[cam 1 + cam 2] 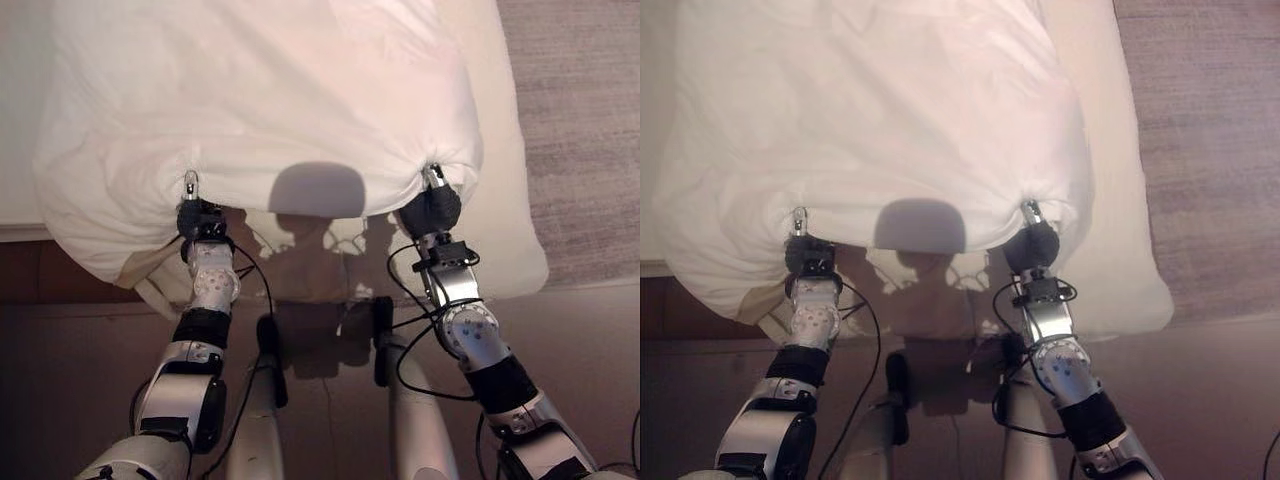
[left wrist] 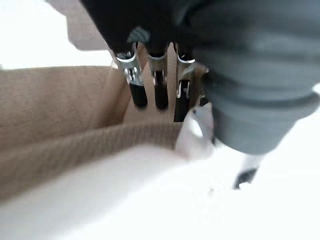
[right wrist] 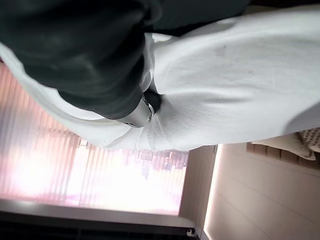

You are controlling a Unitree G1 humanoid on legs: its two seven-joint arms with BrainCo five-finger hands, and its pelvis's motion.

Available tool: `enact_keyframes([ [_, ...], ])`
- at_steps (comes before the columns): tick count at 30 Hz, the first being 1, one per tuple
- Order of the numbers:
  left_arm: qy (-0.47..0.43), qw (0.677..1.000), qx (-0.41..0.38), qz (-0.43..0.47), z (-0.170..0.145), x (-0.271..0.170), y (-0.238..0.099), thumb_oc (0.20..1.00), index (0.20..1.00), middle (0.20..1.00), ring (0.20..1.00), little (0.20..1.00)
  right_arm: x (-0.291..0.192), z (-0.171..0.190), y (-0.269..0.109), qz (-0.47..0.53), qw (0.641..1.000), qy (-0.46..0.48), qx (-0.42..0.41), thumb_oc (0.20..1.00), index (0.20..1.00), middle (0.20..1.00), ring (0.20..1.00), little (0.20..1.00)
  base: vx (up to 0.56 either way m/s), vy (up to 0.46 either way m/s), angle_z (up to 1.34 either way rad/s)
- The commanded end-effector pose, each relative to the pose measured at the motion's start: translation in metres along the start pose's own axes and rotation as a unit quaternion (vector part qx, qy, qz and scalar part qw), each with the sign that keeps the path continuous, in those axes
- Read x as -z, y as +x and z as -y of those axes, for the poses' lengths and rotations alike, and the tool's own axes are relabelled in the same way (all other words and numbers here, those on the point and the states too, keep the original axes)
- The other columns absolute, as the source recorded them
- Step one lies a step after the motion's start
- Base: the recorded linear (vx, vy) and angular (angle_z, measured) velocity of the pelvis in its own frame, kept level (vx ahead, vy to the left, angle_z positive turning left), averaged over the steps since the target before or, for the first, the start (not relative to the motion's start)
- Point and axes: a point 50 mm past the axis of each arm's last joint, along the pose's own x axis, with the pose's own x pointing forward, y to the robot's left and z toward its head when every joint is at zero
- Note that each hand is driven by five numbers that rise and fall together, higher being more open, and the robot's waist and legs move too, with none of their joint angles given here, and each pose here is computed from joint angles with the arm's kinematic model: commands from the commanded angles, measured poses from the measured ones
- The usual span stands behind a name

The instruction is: Make the bed

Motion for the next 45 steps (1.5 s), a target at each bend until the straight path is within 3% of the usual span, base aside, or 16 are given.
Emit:
enact_keyframes([
  [1, -0.015, 0.985, -0.090, 0.149, -0.034, -0.071, 0.013, 0.200, 0.200, 0.200, 0.200, 0.200, -0.032, -0.018, -0.007, 0.080, 0.995, -0.028, -0.059, 0.200, 0.200, 0.200, 0.200, 0.200, 0.00, 0.000, 0.00],
  [8, -0.025, 0.982, -0.082, 0.171, -0.048, -0.076, 0.001, 0.200, 0.200, 0.200, 0.200, 0.200, -0.039, -0.011, -0.010, 0.094, 0.994, -0.051, -0.035, 0.200, 0.200, 0.200, 0.200, 0.200, 0.00, -0.051, -0.05],
  [16, -0.018, 0.978, -0.066, 0.199, -0.074, -0.079, -0.032, 0.200, 0.200, 0.200, 0.200, 0.200, -0.067, 0.024, -0.031, 0.145, 0.978, -0.124, 0.082, 0.200, 0.200, 0.200, 0.200, 0.200, 0.03, -0.138, 0.07],
  [20, -0.023, 0.969, -0.060, 0.237, -0.073, -0.090, -0.048, 0.200, 0.200, 0.200, 0.200, 0.200, -0.080, 0.039, -0.042, 0.171, 0.961, -0.159, 0.149, 0.200, 0.200, 0.200, 0.200, 0.200, 0.01, 0.008, 0.04],
  [27, -0.027, 0.961, -0.017, 0.274, -0.050, -0.106, -0.053, 0.200, 0.200, 0.200, 0.200, 0.200, -0.113, 0.052, -0.063, 0.303, 0.896, -0.175, 0.273, 0.200, 0.200, 0.200, 0.200, 0.200, -0.01, 0.411, 0.07],
  [32, 0.002, 0.968, 0.045, 0.247, -0.038, -0.099, -0.057, 0.200, 0.200, 0.200, 0.200, 0.200, -0.114, 0.064, -0.080, 0.305, 0.878, -0.185, 0.320, 0.200, 0.200, 0.200, 0.200, 0.200, -0.01, 0.751, 0.14],
  [33, 0.048, 0.967, 0.057, 0.243, -0.042, -0.101, -0.062, 0.200, 0.200, 0.200, 0.200, 0.200, -0.108, 0.069, -0.082, 0.287, 0.882, -0.190, 0.323, 0.200, 0.200, 0.200, 0.200, 0.200, 0.01, 0.479, -0.16],
  [45, 0.049, 0.989, 0.021, 0.135, -0.058, -0.046, -0.071, 0.200, 0.200, 0.200, 0.200, 0.200, -0.091, 0.101, -0.107, 0.244, 0.879, -0.173, 0.372, 0.200, 0.200, 0.200, 0.200, 0.200, -0.03, 0.221, -0.12],
])
